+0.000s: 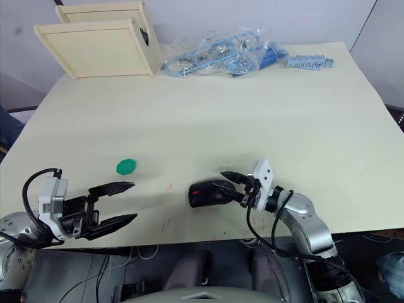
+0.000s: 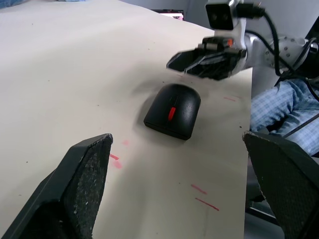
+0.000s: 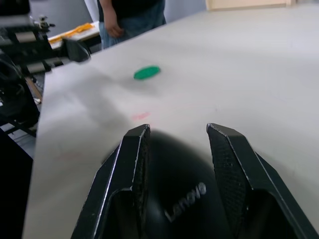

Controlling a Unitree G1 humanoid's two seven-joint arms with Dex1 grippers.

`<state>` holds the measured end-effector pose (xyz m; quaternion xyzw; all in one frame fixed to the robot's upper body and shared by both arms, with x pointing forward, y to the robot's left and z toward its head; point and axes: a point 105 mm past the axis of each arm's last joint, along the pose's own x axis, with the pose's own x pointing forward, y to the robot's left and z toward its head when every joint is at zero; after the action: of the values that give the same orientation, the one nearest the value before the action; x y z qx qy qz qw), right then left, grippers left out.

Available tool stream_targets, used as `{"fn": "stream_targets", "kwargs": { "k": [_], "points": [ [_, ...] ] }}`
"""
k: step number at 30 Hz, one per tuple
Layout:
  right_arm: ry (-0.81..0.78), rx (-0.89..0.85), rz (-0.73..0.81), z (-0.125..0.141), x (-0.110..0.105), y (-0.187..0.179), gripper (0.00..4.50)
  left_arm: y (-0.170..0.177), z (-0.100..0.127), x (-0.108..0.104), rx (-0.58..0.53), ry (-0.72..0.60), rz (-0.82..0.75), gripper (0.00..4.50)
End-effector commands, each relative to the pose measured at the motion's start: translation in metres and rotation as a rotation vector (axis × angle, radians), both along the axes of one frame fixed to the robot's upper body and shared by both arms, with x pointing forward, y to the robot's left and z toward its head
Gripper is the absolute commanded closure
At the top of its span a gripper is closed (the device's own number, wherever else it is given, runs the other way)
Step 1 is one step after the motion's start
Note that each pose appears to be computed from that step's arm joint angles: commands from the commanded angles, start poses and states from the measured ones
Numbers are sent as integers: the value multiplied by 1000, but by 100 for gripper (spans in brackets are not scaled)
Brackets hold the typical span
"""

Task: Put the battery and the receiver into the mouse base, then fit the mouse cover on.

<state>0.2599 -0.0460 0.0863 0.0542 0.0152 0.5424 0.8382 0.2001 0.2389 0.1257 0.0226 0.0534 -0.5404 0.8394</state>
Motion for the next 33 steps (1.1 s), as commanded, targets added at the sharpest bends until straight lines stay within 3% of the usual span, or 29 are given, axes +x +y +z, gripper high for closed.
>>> {"fn": "stream_targets", "kwargs": {
  "k": [1,5,8,13,17,21,25,28,29,30,31,33],
  "points": [
    [-17,-14,22,-9,-4,6,259,0,3,0,4,-9,-22,0],
    [41,-114,59,-41,-7,11,259,3,1,2,6,-8,-23,0],
    [56,-142,62,-50,-6,10,259,4,-2,2,8,-4,-24,0],
    [-13,-100,60,-30,-2,5,259,10,-11,3,13,19,-1,0],
    [-113,-45,37,10,0,-9,259,18,-17,7,-3,40,89,0],
    [-191,-109,-33,39,-2,-41,259,33,-24,6,-19,57,255,0],
    [-177,-163,-117,45,-5,-75,259,39,-27,2,-44,64,358,0],
    [-164,-197,-164,47,-10,-99,177,42,-31,-3,-52,76,416,0],
    [-161,-211,-169,47,-12,-104,103,43,-33,-4,-45,78,429,0],
    [-150,-237,-202,45,-17,-118,85,45,-36,-7,-32,81,465,0],
    [-141,-259,-235,44,-22,-131,37,47,-40,-10,-35,92,498,0],
    [-130,-281,-275,44,-30,-147,2,50,-42,-14,-34,99,538,0]
  ]
}}
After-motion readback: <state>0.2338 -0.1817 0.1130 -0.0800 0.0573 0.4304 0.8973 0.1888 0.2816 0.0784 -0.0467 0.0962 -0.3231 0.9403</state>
